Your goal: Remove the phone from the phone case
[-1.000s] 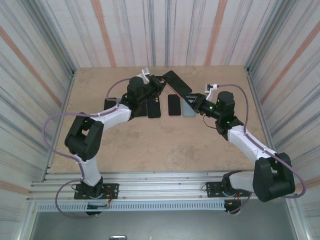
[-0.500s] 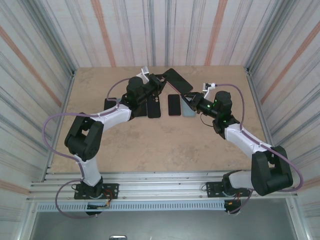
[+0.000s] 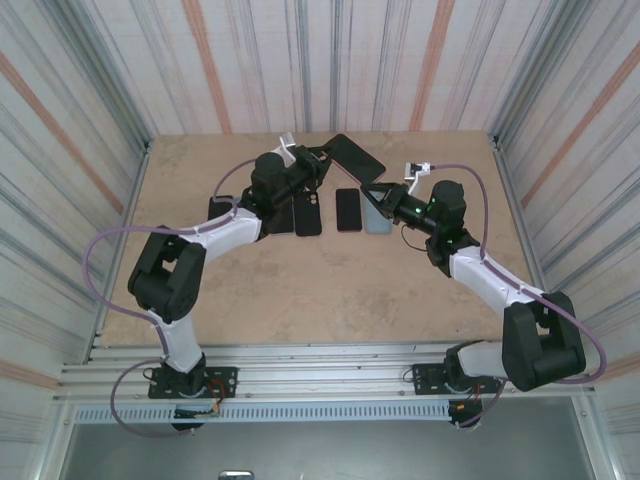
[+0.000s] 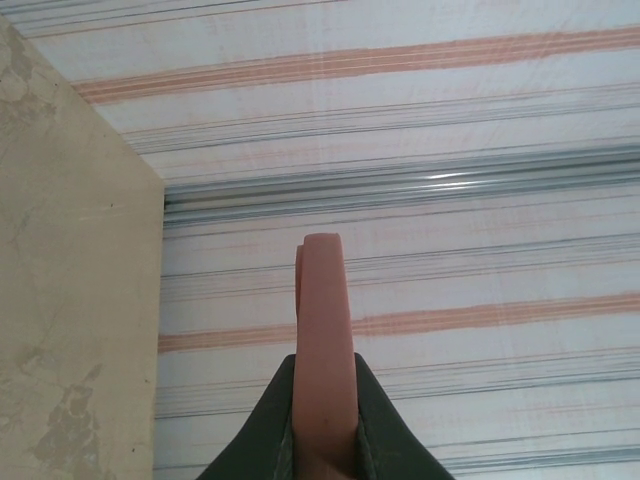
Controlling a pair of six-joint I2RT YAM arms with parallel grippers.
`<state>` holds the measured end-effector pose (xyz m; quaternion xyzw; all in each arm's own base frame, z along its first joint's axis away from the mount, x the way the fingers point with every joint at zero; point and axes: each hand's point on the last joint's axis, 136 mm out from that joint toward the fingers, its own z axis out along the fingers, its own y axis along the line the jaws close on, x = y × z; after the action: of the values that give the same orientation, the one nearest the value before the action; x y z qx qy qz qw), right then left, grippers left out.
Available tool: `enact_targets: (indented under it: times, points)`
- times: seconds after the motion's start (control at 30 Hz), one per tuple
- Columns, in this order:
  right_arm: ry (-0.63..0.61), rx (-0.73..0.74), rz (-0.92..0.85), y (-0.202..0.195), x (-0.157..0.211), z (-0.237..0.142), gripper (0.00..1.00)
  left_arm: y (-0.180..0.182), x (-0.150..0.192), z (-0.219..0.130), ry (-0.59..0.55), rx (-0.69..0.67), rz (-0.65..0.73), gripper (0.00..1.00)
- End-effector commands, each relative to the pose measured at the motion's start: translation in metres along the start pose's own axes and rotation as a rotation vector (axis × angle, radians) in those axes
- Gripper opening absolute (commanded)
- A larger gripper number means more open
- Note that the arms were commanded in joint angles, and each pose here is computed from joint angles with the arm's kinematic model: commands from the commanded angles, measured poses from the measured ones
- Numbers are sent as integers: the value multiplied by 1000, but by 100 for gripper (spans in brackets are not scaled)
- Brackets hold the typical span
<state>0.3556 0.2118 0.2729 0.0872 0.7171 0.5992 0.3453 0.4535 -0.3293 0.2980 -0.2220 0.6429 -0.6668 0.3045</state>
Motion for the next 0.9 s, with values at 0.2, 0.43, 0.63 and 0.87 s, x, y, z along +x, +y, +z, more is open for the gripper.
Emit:
enact_targets:
  times: [0.2, 0.43, 0.63, 0.87]
  points:
    - [0, 12, -152, 4, -15, 2, 11, -101, 21, -23, 77, 242, 5, 1]
    - [15, 73, -196, -16, -17, 2, 11, -122, 27, -27, 117, 297, -32, 0]
    - [41, 92, -237, -25, -15, 6, 10, -135, 32, -26, 158, 333, -75, 0]
    - [70, 156, -274, -41, -14, 5, 10, -146, 36, -28, 173, 350, -72, 0]
